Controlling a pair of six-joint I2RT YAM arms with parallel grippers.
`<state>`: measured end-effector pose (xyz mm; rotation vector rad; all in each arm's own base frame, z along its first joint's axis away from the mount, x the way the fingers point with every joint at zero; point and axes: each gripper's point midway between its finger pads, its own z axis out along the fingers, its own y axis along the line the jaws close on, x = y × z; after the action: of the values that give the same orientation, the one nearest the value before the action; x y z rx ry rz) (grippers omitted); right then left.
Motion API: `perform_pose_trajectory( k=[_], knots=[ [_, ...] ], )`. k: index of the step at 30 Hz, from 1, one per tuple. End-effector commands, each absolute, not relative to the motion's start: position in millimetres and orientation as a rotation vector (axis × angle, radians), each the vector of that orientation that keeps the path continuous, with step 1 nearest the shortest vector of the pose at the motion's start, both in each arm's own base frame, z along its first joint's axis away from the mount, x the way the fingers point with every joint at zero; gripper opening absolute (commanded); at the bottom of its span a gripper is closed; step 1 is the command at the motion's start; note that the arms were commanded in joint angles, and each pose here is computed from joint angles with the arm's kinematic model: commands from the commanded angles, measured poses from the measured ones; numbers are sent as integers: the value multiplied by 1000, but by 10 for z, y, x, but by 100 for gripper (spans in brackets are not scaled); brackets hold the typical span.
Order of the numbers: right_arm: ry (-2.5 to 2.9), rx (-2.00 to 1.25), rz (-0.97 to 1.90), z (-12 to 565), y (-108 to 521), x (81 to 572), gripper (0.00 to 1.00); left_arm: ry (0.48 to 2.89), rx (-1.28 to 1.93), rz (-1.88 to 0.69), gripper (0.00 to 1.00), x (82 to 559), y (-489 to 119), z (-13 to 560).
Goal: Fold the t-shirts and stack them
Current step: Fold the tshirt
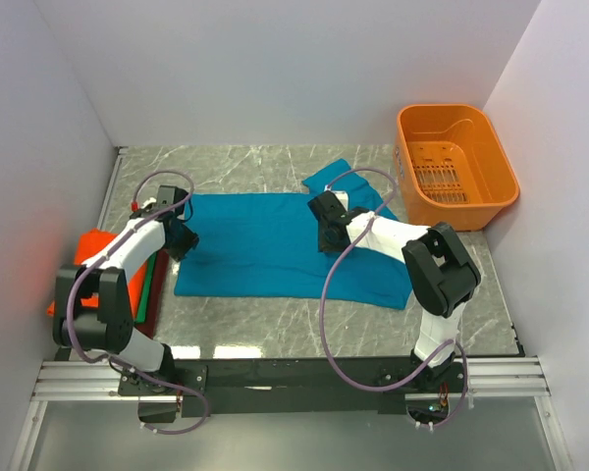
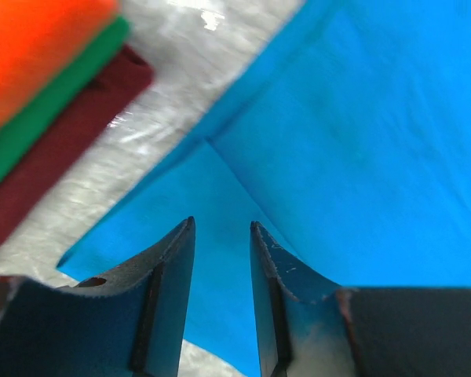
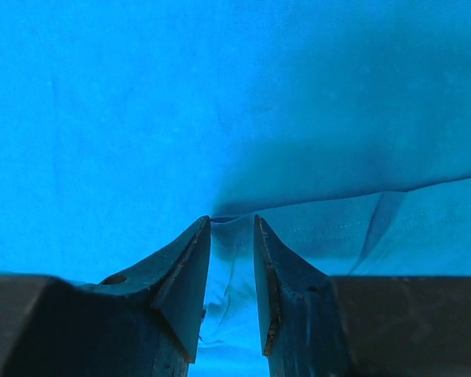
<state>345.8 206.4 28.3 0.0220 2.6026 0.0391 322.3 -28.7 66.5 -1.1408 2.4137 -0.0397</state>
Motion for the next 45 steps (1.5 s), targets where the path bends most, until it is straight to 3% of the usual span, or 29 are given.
perform_pose_trajectory(
  k=[1,12,35,38,42,45],
  knots=[
    [2566,36,30,331,2085,3512,36,2337,-1223,74,39,3300,-138,709],
    [2555,27,48,347,2100,3526,36,2327,-1285,107,33,3532,-137,535],
    [2543,19,83,386,2134,3515,36,2381,-1327,193,30,3436,-109,221],
    [2541,23,86,387,2137,3518,36,2381,-1327,191,26,3434,-106,230],
    [2537,35,85,392,2129,3528,36,2379,-1320,188,10,3430,-108,270],
    [2529,49,74,404,2104,3537,35,2379,-1310,177,6,3431,-109,312]
  ],
)
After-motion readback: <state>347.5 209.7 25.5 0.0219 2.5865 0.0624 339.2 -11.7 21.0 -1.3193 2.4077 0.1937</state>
